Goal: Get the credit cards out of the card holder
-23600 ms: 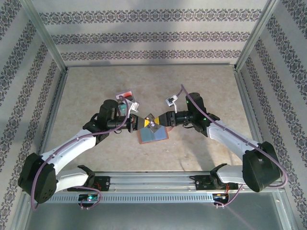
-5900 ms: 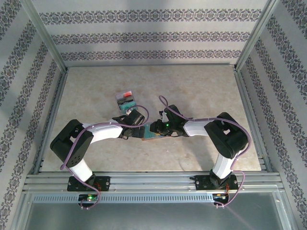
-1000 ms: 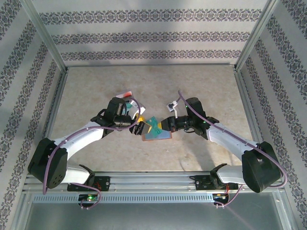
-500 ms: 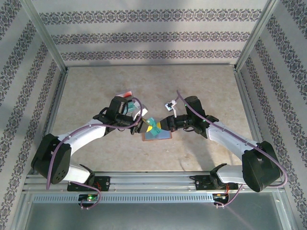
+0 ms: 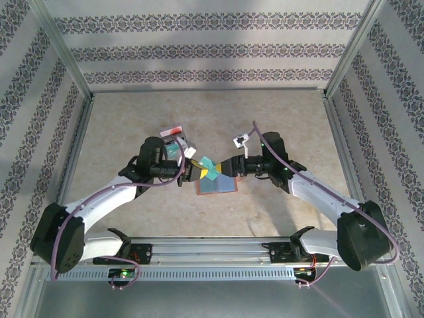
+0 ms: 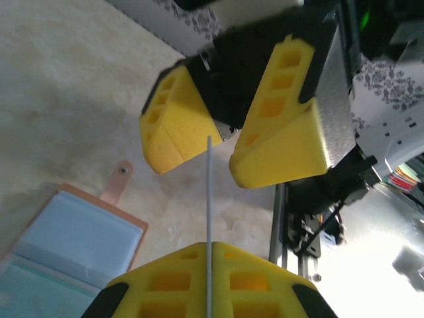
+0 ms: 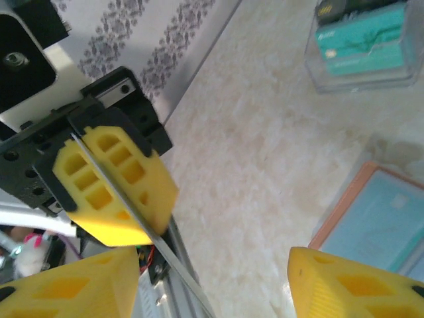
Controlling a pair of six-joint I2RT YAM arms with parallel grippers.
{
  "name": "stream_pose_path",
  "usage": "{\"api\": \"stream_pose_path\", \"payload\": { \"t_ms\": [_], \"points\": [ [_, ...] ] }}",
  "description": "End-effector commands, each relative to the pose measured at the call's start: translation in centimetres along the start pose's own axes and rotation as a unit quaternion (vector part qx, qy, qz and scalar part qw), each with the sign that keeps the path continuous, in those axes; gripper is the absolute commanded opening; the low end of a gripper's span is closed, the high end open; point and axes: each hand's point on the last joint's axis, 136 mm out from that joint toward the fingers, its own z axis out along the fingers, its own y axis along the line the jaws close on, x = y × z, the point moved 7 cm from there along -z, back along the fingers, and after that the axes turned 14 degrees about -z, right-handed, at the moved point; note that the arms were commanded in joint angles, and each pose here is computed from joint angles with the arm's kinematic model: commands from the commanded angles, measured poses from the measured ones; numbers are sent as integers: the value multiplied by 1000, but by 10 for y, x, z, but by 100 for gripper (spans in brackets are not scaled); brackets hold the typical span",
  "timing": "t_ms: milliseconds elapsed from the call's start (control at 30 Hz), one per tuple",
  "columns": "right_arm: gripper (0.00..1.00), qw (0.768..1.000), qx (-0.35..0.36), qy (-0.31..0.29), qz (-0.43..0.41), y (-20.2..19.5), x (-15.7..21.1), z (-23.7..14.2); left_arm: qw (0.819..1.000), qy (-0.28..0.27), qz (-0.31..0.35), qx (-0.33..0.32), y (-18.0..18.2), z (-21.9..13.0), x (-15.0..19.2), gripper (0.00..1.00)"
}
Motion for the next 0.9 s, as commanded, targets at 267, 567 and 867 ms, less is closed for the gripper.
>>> {"api": "stream_pose_path", "payload": {
  "t_ms": [267, 567, 867],
  "points": [
    [62, 990, -3, -127, -56, 32, -14, -18, 987, -162, -15, 18, -20, -22, -30, 0],
    [58, 990, -22, -126, -66, 39, -20, 2, 983, -177, -24, 50, -27, -24, -34, 0],
    [41, 985, -57, -142, -81, 49, -34, 15, 984, -170, -24, 52, -27, -23, -32, 0]
  ]
}}
